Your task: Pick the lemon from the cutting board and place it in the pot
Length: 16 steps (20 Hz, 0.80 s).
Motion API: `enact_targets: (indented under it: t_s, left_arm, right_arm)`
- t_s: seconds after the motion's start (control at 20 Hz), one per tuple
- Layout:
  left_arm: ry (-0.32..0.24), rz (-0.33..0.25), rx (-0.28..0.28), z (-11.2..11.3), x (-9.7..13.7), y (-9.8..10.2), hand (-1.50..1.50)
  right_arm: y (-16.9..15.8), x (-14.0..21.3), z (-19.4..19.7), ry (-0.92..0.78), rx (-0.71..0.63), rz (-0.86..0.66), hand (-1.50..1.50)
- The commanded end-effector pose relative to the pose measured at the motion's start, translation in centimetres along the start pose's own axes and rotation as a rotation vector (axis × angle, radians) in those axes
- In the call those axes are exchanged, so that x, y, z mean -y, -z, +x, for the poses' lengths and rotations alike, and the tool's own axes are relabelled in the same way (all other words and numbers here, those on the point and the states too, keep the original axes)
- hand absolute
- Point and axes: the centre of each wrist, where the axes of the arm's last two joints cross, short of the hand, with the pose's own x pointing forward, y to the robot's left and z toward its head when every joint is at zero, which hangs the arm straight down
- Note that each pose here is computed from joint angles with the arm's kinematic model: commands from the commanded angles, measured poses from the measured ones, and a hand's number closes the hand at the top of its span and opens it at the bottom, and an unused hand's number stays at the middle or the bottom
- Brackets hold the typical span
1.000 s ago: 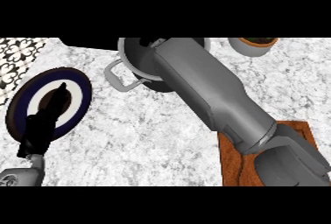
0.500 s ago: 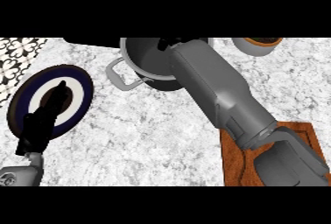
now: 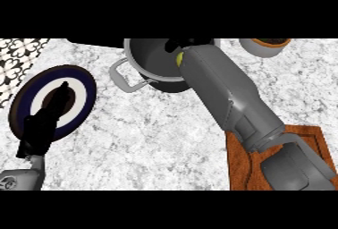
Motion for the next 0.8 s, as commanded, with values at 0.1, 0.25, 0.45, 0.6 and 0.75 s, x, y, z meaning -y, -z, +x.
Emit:
enact_targets:
  t_s: [0.1,0.25,0.45,0.6,0.75]
  left_arm:
    - [0.006,-0.005,0.011,0.4,0.0,0.4,0.00]
    - [0.000,0.011,-0.004,0.1,0.3,0.1,0.00]
    - [-0.004,0.006,-0.031,-1.2,-0.4,-0.1,0.00]
    - [0.000,0.015,-0.031,-1.3,0.1,-0.2,0.00]
    - [-0.006,0.023,-0.048,-1.1,-1.3,-0.6,0.00]
  right_arm:
    - [-0.3,0.5,0.8,0.238,0.089,-0.166,-1.50]
    - [0.0,2.0,2.4,0.403,0.079,-0.245,-1.50]
    - [0.0,1.6,0.8,0.499,0.051,-0.232,-1.50]
    - [0.2,1.9,0.6,0.565,0.054,-0.172,-1.50]
    - [0.4,2.2,0.5,0.620,0.059,-0.126,-1.50]
